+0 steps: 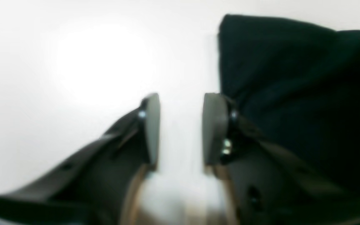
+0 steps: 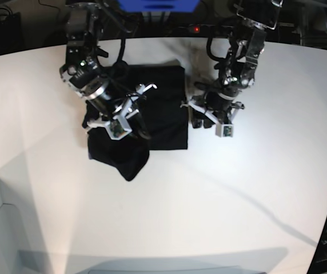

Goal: Fold the T-shirt properly
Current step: 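Lift the strip end with the right gripper and fold it over the stack, then release the right gripper and raise the left gripper away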

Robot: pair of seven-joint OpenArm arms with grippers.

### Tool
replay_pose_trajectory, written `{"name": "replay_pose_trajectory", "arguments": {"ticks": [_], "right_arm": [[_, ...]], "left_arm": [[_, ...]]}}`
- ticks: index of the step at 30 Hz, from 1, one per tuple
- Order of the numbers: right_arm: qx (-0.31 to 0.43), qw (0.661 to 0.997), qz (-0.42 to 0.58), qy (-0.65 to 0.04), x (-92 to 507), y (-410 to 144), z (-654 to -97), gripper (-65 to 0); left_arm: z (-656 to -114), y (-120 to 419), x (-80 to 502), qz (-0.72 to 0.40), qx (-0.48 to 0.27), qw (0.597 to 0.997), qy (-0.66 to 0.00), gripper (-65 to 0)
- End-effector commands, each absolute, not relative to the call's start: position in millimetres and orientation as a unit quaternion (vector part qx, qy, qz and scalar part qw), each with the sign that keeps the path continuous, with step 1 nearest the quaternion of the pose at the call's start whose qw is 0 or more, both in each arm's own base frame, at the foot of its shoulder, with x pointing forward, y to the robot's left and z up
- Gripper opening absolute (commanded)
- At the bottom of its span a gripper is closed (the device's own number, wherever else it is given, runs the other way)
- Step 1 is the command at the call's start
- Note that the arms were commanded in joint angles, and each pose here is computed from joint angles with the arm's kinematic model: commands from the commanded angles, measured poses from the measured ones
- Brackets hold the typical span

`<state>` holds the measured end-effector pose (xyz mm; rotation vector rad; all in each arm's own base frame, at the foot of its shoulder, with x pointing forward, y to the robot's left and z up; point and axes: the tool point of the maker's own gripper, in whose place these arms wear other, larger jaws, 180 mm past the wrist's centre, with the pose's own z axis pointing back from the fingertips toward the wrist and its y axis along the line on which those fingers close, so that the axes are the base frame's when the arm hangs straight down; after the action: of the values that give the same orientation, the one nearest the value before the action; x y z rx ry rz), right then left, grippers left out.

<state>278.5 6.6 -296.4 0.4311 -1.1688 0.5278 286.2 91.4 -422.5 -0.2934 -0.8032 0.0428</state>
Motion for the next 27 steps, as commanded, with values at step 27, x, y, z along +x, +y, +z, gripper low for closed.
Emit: {"name": "replay_pose_trajectory", "arguments": {"ticks": [27], "right_arm": [[0.301,0.740,0.335,-0.499,267,97,-313,-65.0]], "left_arm": [[-400,124,279,0.037,-0.123,0.911,-0.392,-62.8]]}}
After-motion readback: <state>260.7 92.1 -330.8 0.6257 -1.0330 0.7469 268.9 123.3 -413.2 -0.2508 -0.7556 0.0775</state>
